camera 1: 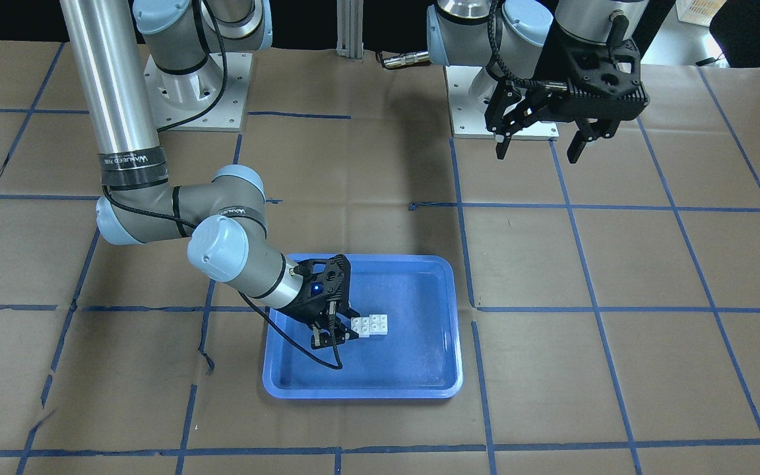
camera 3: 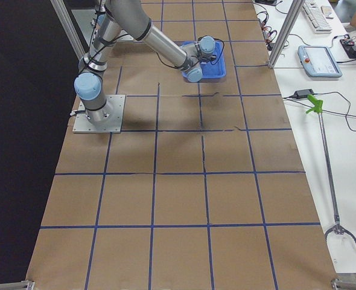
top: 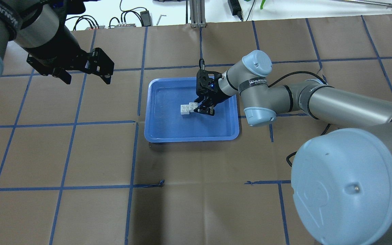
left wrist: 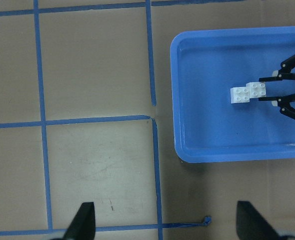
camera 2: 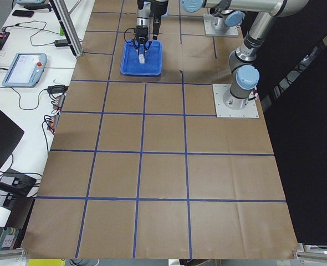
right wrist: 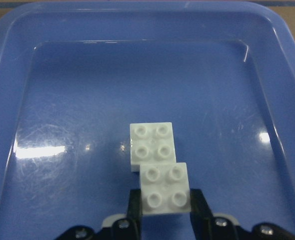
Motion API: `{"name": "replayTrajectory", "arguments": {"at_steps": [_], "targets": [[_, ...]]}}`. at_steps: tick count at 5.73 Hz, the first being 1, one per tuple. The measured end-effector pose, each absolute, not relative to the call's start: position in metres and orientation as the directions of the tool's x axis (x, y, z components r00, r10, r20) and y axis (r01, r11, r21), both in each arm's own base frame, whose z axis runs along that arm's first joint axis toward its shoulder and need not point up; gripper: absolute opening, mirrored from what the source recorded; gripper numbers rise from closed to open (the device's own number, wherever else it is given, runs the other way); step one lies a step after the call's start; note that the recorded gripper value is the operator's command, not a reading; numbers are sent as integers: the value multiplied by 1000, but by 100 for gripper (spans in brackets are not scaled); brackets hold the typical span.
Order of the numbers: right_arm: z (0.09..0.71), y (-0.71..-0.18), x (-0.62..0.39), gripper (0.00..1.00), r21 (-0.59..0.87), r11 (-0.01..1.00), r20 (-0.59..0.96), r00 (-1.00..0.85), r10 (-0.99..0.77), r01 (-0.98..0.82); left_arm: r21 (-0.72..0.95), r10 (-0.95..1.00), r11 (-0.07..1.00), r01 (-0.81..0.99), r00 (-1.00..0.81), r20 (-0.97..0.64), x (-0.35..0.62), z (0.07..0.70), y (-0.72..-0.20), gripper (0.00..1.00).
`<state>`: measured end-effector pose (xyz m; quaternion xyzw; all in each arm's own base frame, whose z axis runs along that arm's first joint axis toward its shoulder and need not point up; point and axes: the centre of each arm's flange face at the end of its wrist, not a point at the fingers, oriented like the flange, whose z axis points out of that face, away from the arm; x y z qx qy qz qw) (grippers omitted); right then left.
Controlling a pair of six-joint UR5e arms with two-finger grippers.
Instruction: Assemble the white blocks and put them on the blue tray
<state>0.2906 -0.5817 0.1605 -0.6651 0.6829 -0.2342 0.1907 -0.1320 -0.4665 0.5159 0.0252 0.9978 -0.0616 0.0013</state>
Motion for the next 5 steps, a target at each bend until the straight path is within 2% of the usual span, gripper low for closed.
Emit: {"name": "replayTrajectory", "arguments": {"at_steps": [5], "targets": [[153,-573,290,24,-571,13,35,-40,-999,-821,-121,49,991,49,-999,-4,-133,513,-468,99]]}}
